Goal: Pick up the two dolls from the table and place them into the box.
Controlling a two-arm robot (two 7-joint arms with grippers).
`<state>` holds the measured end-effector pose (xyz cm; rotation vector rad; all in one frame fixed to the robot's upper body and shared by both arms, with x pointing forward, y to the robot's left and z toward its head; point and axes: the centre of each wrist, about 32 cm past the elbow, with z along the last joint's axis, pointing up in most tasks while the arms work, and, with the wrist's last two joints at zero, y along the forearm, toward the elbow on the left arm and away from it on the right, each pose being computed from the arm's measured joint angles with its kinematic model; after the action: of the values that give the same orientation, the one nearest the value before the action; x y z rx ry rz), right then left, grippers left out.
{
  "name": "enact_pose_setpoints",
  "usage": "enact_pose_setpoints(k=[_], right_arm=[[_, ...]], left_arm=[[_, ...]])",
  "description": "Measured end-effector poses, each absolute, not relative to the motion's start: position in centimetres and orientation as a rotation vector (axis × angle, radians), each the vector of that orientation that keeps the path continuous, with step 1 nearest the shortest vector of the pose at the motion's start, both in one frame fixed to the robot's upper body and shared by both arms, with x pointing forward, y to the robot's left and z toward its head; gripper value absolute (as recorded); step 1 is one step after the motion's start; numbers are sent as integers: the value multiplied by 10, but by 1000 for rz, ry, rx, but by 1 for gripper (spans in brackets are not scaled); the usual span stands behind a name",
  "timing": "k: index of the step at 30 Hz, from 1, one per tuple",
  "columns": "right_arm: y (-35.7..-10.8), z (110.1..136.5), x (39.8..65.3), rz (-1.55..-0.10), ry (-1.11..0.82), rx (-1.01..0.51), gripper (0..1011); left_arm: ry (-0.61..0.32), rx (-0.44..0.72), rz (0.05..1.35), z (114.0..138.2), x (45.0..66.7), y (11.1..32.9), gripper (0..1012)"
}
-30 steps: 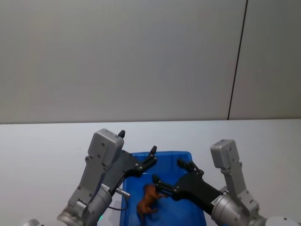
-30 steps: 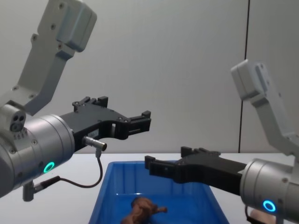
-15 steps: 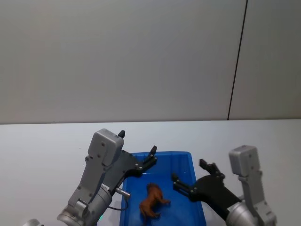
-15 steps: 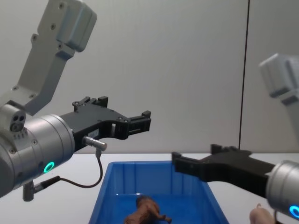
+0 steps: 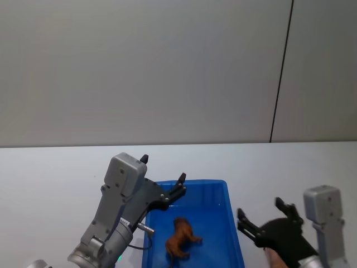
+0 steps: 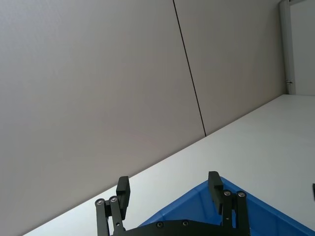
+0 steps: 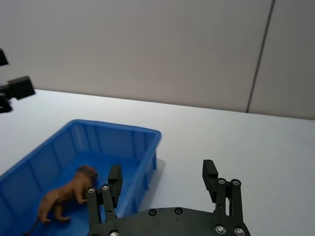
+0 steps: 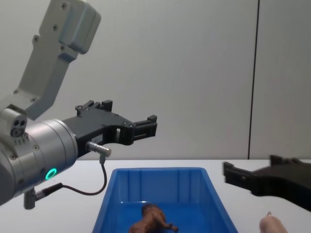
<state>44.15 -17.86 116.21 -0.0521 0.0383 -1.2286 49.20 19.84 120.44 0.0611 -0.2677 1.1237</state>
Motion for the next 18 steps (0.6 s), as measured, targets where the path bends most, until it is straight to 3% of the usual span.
enact_pose_setpoints(k=[18], right_arm=[[-190, 1152, 417, -1352, 117, -141, 1001]], left_arm=[[-268, 61, 1124, 1204, 492, 198, 1001]])
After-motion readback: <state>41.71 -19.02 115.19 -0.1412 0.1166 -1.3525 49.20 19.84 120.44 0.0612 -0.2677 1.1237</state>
